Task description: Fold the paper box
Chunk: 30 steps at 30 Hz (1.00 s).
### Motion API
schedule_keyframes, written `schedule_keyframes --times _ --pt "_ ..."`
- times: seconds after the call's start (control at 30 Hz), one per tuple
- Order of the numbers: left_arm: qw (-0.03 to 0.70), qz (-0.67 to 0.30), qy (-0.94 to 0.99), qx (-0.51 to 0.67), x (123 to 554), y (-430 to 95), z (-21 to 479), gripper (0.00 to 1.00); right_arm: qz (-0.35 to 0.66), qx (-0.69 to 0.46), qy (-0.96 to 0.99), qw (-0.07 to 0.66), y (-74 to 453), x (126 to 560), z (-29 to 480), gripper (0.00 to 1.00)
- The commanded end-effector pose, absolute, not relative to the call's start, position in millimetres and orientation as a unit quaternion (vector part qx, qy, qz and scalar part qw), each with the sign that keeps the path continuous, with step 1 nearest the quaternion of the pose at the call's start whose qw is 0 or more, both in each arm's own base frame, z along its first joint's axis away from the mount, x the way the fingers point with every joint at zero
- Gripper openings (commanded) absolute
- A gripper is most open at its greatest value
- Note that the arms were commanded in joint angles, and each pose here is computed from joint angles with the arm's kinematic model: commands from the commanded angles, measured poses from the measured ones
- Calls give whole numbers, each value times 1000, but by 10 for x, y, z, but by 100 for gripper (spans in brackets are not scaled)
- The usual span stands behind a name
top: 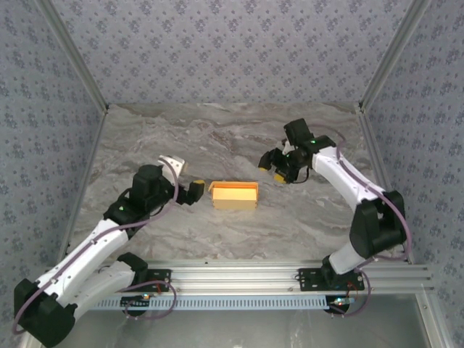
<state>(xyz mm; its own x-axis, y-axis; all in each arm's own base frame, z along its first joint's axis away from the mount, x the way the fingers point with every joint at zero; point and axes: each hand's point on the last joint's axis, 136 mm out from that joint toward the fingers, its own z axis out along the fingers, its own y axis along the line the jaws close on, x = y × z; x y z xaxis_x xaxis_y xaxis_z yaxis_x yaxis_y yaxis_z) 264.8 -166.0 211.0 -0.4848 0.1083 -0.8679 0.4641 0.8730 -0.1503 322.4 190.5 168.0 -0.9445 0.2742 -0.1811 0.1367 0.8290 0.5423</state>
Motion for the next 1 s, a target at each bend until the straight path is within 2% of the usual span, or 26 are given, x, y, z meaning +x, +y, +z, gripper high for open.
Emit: schedule_keyframes --times 0.0,0.07,0.1,0.13,0.17,0.2,0.33,0.4,0.7,0.97 --pt "423 -194 885 17 2567 -1377 2095 99 193 -79 907 366 1904 3456 2390 66" --pt "392 -211 895 -1 2499 -1386 2019 99 152 -215 846 464 2150 3332 2553 67" --pt "377 -217 900 -15 2478 -1380 1983 99 147 -319 792 500 2375 3159 2571 68" --pt "361 -215 907 -32 2466 -1343 1928 99 149 -436 725 512 2584 2888 2526 73" --pt "346 -214 912 -50 2457 -1303 1893 99 151 -519 670 509 2706 2650 2457 82" --pt "328 -212 918 -66 2448 -1264 1855 99 137 -557 640 511 2763 2548 2420 89" --pt "279 -232 926 -103 2463 -1213 1787 99 105 -662 606 428 2755 2346 2145 97" --pt "267 -242 927 -107 2489 -1229 1750 99 97 -701 588 392 2735 2271 2016 100" --pt "214 -264 935 -102 2500 -1367 1557 99 108 -751 602 250 2725 2274 1786 99" --pt "189 -269 934 -138 2512 -1359 1389 99 45 -739 642 200 2823 2561 1440 96"
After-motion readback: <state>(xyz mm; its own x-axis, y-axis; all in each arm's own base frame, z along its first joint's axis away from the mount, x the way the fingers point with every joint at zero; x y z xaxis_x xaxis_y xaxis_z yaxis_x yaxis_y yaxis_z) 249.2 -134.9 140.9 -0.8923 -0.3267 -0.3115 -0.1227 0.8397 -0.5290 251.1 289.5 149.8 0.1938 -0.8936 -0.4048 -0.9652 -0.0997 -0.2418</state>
